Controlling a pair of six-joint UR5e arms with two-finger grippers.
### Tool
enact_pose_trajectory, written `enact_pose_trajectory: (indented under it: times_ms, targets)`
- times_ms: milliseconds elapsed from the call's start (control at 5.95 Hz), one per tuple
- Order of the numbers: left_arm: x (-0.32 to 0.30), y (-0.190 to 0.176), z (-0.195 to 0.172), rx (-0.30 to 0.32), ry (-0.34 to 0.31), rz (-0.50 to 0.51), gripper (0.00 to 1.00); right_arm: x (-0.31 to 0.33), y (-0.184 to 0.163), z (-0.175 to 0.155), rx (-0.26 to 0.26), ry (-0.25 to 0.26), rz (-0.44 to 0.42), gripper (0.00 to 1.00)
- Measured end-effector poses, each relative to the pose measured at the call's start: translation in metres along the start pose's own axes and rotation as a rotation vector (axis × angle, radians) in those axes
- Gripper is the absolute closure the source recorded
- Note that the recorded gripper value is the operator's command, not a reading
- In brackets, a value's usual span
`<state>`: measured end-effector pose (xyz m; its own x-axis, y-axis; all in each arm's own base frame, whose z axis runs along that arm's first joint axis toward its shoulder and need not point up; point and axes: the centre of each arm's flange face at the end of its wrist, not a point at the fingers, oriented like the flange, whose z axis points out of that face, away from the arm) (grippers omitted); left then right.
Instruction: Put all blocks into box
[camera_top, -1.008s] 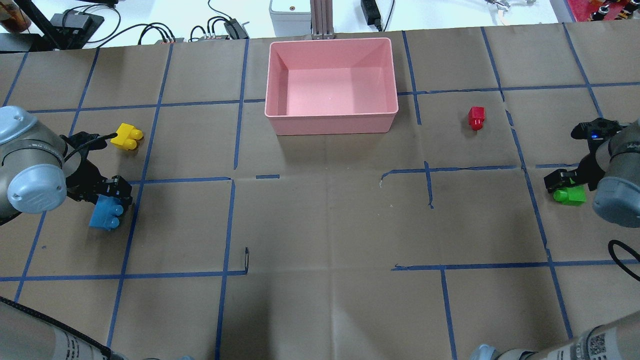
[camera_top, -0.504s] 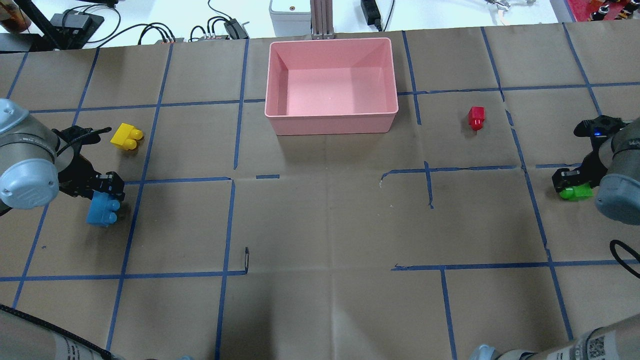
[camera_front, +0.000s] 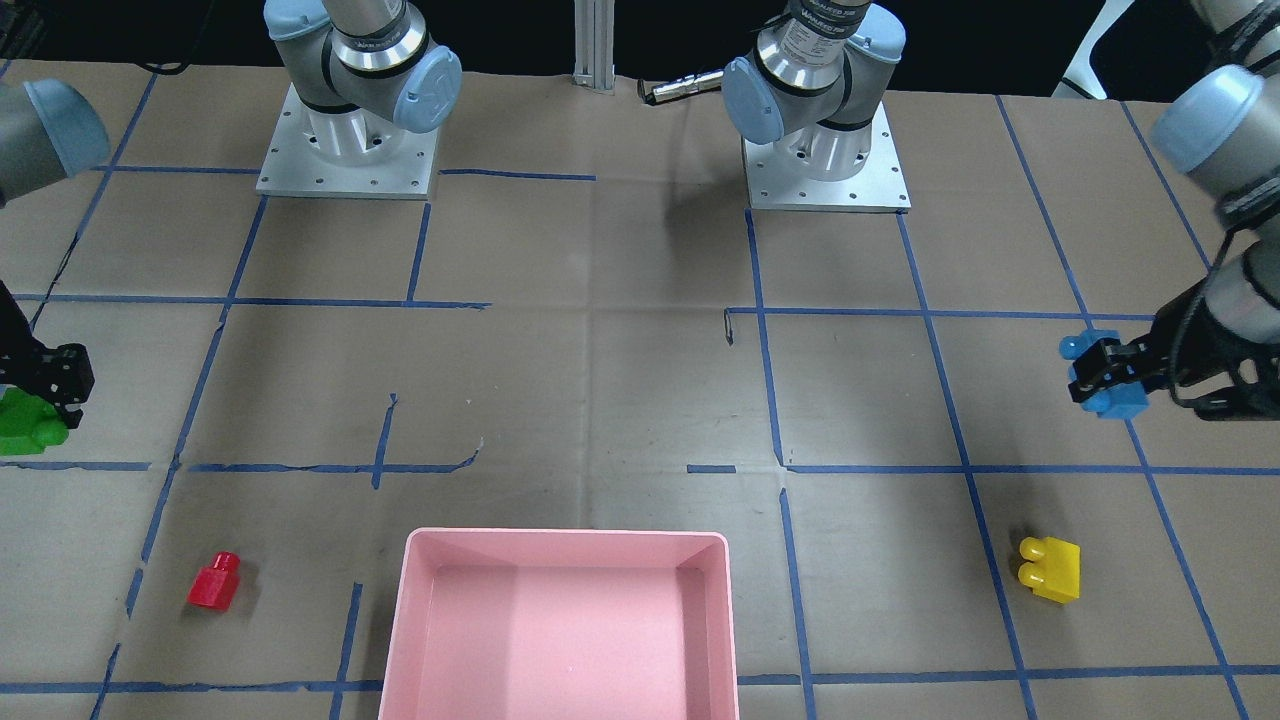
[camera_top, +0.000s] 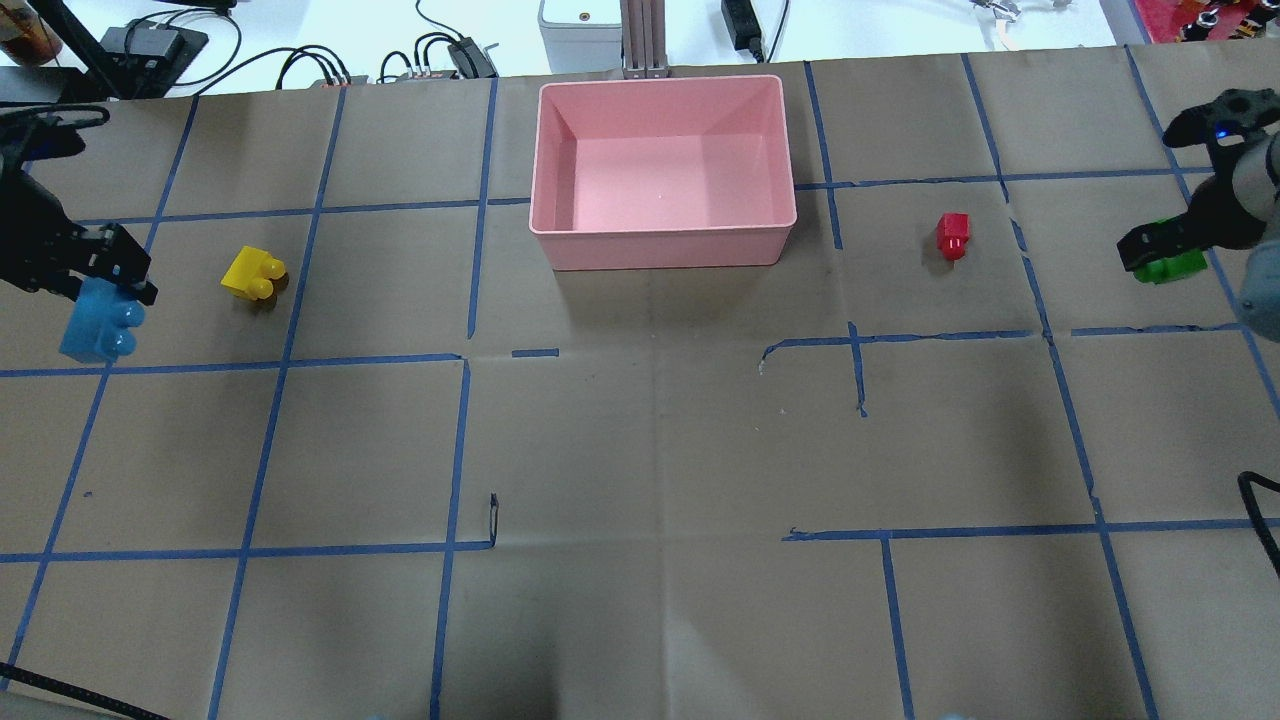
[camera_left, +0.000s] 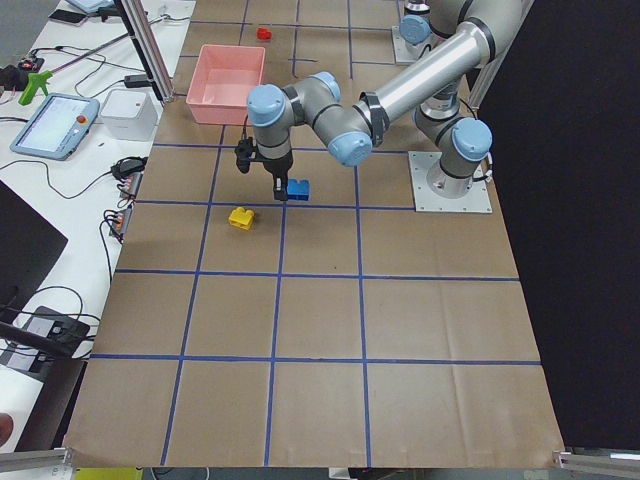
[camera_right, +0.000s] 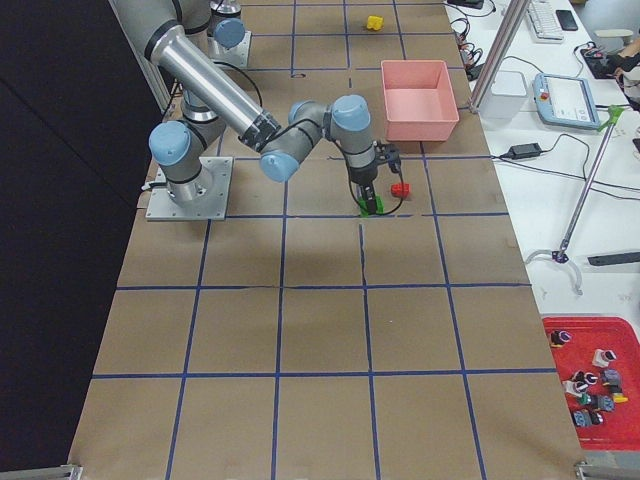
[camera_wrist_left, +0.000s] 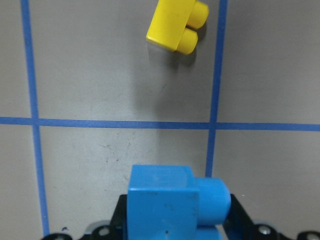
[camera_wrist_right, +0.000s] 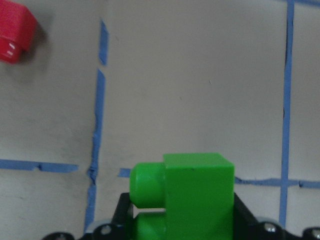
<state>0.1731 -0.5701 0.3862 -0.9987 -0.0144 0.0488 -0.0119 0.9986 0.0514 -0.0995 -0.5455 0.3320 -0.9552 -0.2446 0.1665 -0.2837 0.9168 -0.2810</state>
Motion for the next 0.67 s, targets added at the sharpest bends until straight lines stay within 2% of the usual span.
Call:
enact_pose_trajectory:
  times_ms: [168,336,504,672]
  targets:
    - [0.025,-0.028,-0.022,0.014,0.006,0.013,0.69,-0.062,-0.047,-0.014,0.106,-0.044,-0.150,0.98]
    - [0.063,-0.059,-0.028,0.024,0.006,-0.005,0.69,-0.134,-0.100,-0.009,0.205,-0.092,-0.296,0.98]
    - [0.102,-0.085,-0.025,0.032,0.007,-0.036,0.69,-0.202,-0.164,0.003,0.284,-0.127,-0.416,0.98]
    - [0.135,-0.110,-0.019,0.043,0.021,-0.079,0.69,-0.265,-0.223,0.018,0.350,-0.164,-0.498,0.96]
